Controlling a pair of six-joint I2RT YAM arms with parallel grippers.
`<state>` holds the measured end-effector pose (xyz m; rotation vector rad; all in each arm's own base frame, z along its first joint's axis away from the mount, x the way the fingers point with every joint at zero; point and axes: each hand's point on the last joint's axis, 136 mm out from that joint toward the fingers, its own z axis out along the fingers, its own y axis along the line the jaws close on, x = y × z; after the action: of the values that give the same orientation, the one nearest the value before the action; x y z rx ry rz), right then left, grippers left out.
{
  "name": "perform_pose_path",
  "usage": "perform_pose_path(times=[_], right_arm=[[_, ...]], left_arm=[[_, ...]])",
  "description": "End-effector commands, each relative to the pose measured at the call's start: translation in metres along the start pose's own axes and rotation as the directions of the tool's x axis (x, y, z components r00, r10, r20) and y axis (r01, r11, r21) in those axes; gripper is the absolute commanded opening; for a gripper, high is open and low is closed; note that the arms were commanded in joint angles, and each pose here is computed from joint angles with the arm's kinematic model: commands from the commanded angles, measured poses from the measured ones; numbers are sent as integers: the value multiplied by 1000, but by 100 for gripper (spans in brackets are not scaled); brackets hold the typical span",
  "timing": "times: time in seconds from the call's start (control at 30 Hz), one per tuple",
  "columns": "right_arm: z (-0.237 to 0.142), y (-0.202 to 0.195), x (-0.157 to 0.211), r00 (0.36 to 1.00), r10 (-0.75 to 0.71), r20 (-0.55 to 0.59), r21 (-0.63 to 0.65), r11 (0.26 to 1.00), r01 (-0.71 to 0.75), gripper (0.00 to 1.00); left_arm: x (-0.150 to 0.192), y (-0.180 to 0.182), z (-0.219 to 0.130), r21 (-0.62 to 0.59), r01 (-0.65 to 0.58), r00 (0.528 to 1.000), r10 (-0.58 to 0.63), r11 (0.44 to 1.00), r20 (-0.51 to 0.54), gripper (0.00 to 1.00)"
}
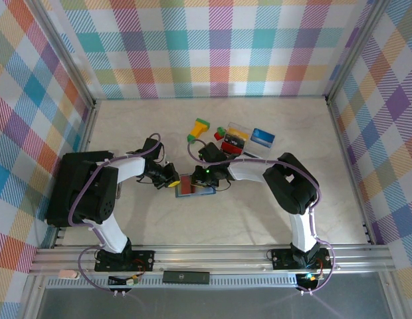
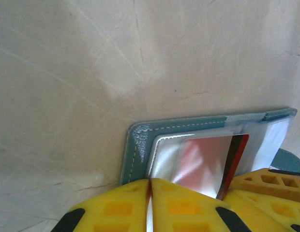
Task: Take the credit cards out of the card holder
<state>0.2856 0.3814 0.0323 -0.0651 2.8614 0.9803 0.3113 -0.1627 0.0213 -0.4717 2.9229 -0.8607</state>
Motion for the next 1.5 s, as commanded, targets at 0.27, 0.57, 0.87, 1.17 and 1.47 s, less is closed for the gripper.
perform_pose_path(times=[0.27,0.57,0.87,1.17,1.47], right_arm=[[7,-1,2,999,13,-41,-13,1000,-13,19],[6,-2,0,999,9,-31,-18,1000,-10,11],[-21,-13,-12,994,-57,95,22,998,55,2],[-59,9,-17,956,-211,203,-53,973,226,0],[-90,27,-19,945,-250,211,-184,939,290,0]], left_arm=[[5,21,7,-74,27,999,-29,997,-30,11],[5,22,7,-82,31,999,-34,996,-28,11],[5,24,12,-70,38,999,-39,997,-20,11],[-6,4,1,-16,15,1000,-15,1000,21,17],[-26,-49,-59,132,-2,980,-24,991,198,45]])
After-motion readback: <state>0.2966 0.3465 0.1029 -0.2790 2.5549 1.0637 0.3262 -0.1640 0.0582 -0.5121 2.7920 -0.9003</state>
